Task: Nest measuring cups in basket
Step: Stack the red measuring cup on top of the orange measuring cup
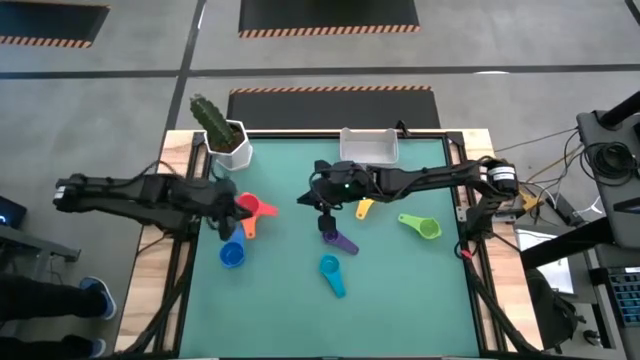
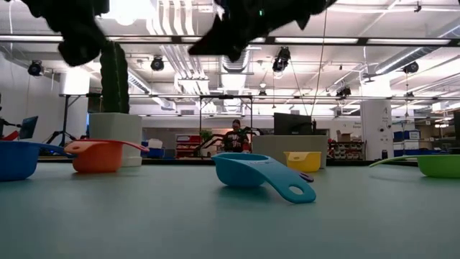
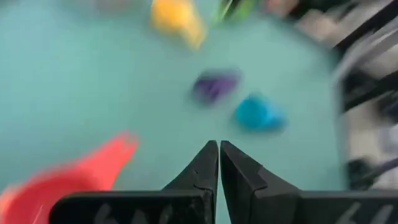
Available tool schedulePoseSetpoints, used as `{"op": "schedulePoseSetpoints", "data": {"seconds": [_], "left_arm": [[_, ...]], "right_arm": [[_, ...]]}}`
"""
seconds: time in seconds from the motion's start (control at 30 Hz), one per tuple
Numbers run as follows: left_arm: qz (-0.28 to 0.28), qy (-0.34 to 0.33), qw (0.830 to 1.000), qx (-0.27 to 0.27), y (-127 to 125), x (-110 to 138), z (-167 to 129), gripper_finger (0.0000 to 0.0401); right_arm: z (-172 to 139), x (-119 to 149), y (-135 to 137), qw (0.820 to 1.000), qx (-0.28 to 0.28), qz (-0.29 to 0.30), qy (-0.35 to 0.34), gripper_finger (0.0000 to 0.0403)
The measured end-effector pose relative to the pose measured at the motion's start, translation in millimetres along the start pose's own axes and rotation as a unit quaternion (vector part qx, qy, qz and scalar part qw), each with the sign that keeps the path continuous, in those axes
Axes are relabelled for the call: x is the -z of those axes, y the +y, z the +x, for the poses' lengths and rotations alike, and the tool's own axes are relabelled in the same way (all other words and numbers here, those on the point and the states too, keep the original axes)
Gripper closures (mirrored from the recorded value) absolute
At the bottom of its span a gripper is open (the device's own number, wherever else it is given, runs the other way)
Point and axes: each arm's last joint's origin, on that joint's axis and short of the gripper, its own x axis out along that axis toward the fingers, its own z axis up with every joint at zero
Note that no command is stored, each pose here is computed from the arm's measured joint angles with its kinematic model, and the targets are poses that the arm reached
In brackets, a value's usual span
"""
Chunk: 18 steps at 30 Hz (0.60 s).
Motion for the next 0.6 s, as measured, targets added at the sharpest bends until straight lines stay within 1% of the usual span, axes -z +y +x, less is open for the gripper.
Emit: {"op": "schedulePoseSetpoints", "data": {"seconds": [0.07,0.13,0.27,0.4,0.53,0.6], "left_arm": [[-0.006,0.063,0.997,-0.044,1,3,11,0.0401],[-0.002,0.111,0.991,-0.078,1,6,21,0.0401],[0.009,0.186,0.974,-0.126,2,10,37,0.0401],[0.029,0.253,0.955,-0.153,2,11,42,0.0401],[0.058,0.279,0.945,-0.161,1,11,44,0.0401],[0.072,0.284,0.943,-0.159,1,11,46,0.0401]], "right_arm": [[7,9,0,1.0,0.0,0.001,0.011,0.0394],[13,13,0,1.0,-0.001,0.0,0.006,0.0394],[27,20,-4,1.0,0.005,-0.001,-0.01,0.0394],[46,32,-11,1.0,0.01,0.004,0.001,0.0394],[66,33,-17,1.0,0.011,0.009,-0.005,0.0394],[79,37,-19,1.0,0.011,0.01,0.004,0.0394]]}}
